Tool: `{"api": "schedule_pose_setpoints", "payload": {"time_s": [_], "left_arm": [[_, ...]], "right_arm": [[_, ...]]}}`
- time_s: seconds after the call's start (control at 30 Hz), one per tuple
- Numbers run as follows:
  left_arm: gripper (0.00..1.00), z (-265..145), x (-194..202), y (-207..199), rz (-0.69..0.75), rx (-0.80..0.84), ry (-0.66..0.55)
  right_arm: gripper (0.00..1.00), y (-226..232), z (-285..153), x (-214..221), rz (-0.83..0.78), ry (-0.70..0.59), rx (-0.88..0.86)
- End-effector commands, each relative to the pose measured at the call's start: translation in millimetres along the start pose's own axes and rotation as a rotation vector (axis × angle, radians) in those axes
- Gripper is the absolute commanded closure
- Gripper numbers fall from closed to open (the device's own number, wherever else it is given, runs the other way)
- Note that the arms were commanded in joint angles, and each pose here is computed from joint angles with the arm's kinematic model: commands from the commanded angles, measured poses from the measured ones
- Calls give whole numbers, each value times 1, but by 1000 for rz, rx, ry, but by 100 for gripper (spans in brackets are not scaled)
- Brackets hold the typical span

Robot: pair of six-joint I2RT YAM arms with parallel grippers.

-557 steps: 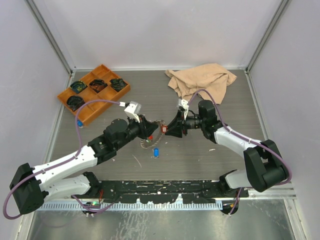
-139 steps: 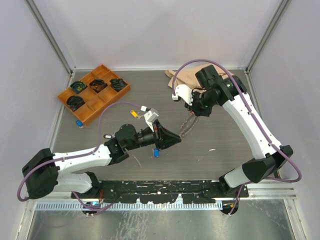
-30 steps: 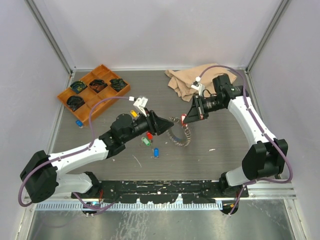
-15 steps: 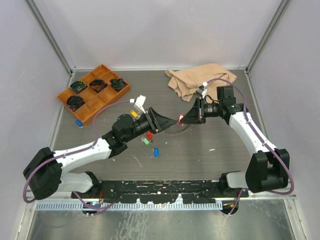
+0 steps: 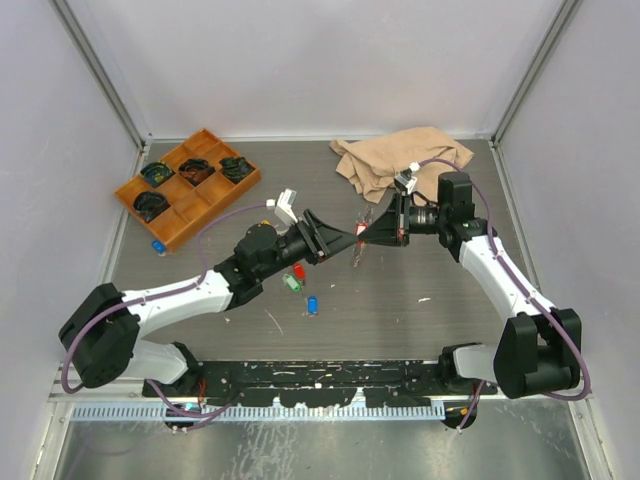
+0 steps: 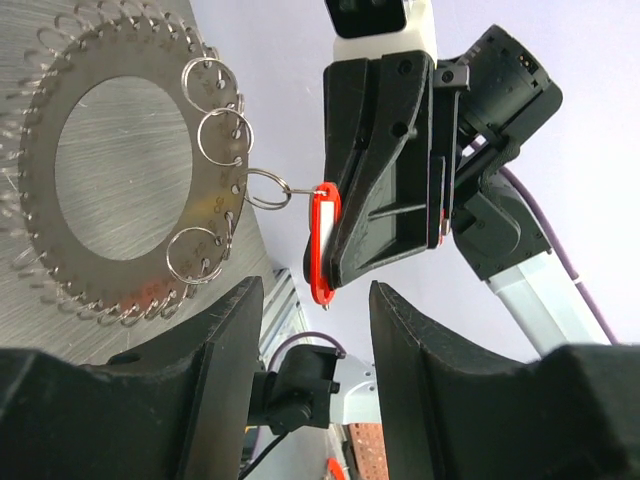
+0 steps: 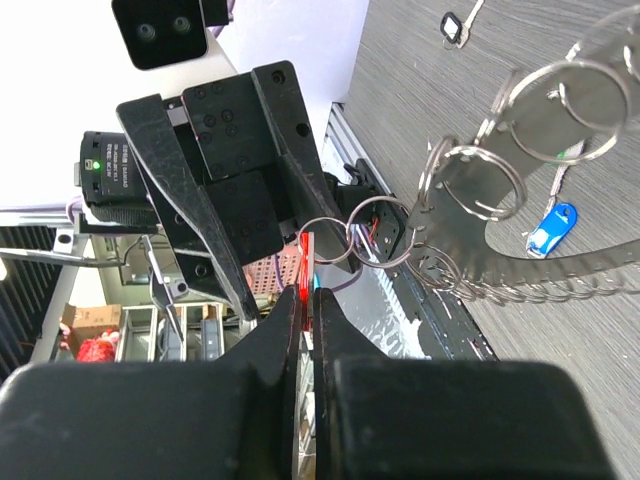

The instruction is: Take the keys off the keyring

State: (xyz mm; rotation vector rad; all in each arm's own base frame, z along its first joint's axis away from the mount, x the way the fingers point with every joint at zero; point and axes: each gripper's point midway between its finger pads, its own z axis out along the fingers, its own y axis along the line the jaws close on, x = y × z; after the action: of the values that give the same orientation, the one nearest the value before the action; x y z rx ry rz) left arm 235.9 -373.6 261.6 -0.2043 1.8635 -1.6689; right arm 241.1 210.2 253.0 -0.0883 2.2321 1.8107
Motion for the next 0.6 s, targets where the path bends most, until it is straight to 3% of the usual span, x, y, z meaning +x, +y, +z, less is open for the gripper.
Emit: {"api": "schedule_pose_setpoints", "payload": {"time_s": [0.0,0.57], "left_arm": [[52,5,-19,-30,-11,80,-63],[62,22,-21,-43,-57,139,-51]], "right_arm": [[99,26,-7,4,-123,1,-74],[99,28,-8,9,-138,16,-96]]}}
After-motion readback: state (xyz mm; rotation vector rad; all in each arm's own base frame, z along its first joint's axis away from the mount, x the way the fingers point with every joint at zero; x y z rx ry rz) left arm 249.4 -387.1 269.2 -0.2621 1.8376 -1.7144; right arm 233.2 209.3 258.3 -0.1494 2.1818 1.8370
